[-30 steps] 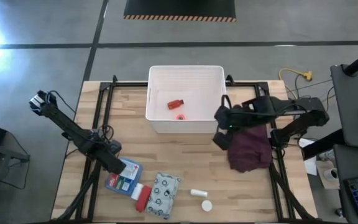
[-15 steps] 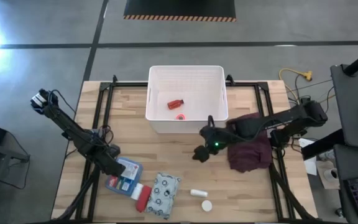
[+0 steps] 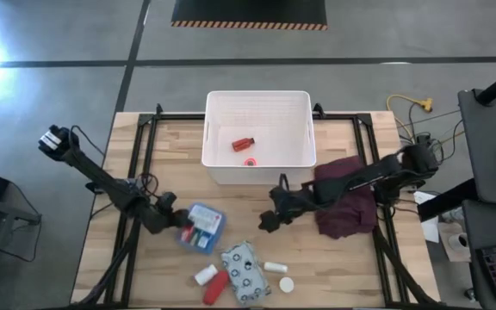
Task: Pick & place medical supplies in basket/bin
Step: Put the first aid kit into the white bin
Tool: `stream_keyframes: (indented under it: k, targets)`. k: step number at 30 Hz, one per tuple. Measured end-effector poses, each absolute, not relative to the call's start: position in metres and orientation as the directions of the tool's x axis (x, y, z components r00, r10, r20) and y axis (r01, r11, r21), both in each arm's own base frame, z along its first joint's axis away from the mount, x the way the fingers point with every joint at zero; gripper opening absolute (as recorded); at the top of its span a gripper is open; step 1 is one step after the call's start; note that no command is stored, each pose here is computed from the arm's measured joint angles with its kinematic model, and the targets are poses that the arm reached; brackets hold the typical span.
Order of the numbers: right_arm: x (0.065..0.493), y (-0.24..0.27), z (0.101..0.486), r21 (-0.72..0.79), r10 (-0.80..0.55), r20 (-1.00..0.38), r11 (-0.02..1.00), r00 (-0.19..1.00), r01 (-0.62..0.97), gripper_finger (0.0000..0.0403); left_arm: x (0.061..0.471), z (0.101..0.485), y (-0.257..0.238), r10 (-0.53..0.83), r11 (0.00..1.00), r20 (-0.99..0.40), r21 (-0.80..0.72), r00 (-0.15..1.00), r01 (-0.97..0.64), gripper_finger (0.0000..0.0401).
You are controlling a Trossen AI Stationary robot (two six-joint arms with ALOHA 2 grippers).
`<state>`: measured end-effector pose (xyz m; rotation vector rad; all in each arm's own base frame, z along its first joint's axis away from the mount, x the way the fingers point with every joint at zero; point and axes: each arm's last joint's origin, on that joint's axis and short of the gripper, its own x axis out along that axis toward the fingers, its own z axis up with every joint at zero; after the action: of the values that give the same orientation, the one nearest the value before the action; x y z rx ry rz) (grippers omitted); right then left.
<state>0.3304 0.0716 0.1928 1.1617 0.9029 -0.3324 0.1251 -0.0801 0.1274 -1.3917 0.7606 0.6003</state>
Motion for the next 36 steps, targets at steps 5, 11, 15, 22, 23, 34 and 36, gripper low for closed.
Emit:
stream_keyframes:
  k: [5,11,15,22,23,34,36]
  targets:
    - [0.353,0.074,0.173,0.627,0.182,-0.772,0.377,0.609,0.682,0.0377,0.134,0.127,-0.063,0.070,0.057,-0.742,-0.665,0.667,-0.745,0.0230]
    - [0.399,0.079,0.160,0.647,0.175,-0.752,0.378,0.635,0.662,0.0377,0.155,0.138,-0.053,0.112,0.073,-0.653,-0.747,0.749,-0.661,0.0229]
    - [0.423,0.083,0.149,0.638,0.164,-0.755,0.405,0.634,0.655,0.0377,0.164,0.142,-0.056,0.109,0.116,-0.662,-0.732,0.742,-0.671,0.0230]
    - [0.434,0.085,0.128,0.623,0.147,-0.767,0.399,0.624,0.672,0.0377,0.177,0.137,-0.069,0.030,0.206,-0.725,-0.669,0.688,-0.714,0.0230]
    - [0.434,0.085,0.126,0.624,0.144,-0.766,0.398,0.626,0.672,0.0377,0.180,0.137,-0.071,0.016,0.220,-0.730,-0.664,0.683,-0.714,0.0230]
    - [0.439,0.079,0.133,0.643,0.050,-0.708,0.459,0.705,0.613,0.0377,0.198,0.133,-0.084,-0.034,0.356,-0.785,-0.588,0.619,-0.726,0.0230]
    - [0.441,0.078,0.135,0.640,0.043,-0.703,0.473,0.710,0.605,0.0377,0.199,0.133,-0.085,-0.038,0.365,-0.789,-0.583,0.614,-0.726,0.0230]
